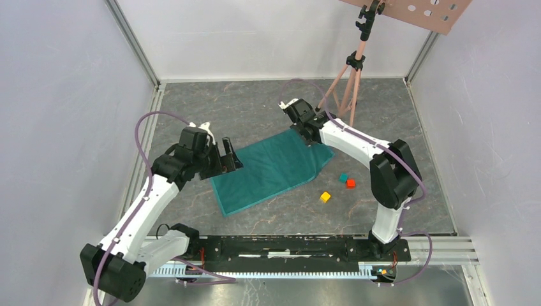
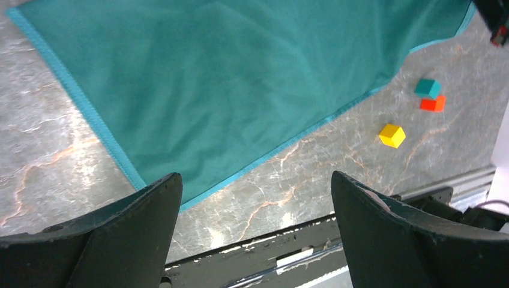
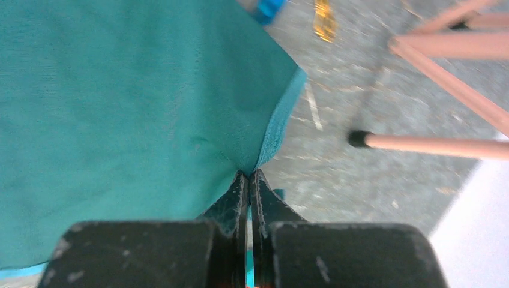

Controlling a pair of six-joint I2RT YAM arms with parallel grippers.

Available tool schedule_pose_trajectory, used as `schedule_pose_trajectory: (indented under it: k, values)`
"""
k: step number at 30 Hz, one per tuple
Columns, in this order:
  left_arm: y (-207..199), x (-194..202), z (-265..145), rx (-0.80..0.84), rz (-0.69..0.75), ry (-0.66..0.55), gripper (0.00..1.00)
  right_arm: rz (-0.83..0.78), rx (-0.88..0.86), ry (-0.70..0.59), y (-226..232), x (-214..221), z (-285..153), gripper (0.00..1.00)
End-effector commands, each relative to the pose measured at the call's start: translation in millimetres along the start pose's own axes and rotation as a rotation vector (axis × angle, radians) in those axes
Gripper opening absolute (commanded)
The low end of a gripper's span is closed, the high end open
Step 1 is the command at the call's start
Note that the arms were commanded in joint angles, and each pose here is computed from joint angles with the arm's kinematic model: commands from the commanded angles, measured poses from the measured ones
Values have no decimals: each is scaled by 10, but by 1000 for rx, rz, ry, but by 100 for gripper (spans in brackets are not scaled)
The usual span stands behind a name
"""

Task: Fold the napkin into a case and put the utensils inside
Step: Pick up the rectangle-folded napkin from the center of the board, then fold the rectangle-folded napkin at the center of the board.

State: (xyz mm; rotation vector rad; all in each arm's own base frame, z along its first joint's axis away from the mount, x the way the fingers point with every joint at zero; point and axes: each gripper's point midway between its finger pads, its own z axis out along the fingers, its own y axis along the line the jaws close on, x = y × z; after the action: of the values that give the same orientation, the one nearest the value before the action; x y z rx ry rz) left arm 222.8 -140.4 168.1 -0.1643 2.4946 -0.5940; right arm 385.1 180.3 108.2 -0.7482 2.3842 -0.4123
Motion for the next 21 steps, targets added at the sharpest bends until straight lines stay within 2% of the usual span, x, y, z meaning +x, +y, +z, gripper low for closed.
schedule_pose_trajectory:
  k: [1,7,11,14,17,21]
  values:
    - [203,-86,-67,-27,-60,-57,100,42,-308,-187,626,-401,-304,0]
    - [427,-175,-206,-16,-185,-106,100,166,-689,-300,1528,-759,-723,0]
    - [480,-221,-314,-23,-197,-135,100,197,-955,-288,2307,-814,-1016,0]
    - [489,-233,-354,-26,-197,-141,100,233,-1064,-278,2692,-819,-1188,0]
    - [481,-227,-372,-21,-202,-146,100,294,-1122,-287,2840,-889,-1258,0]
    - [488,-207,-390,-23,-205,-148,100,325,-1181,-236,3036,-815,-1247,0]
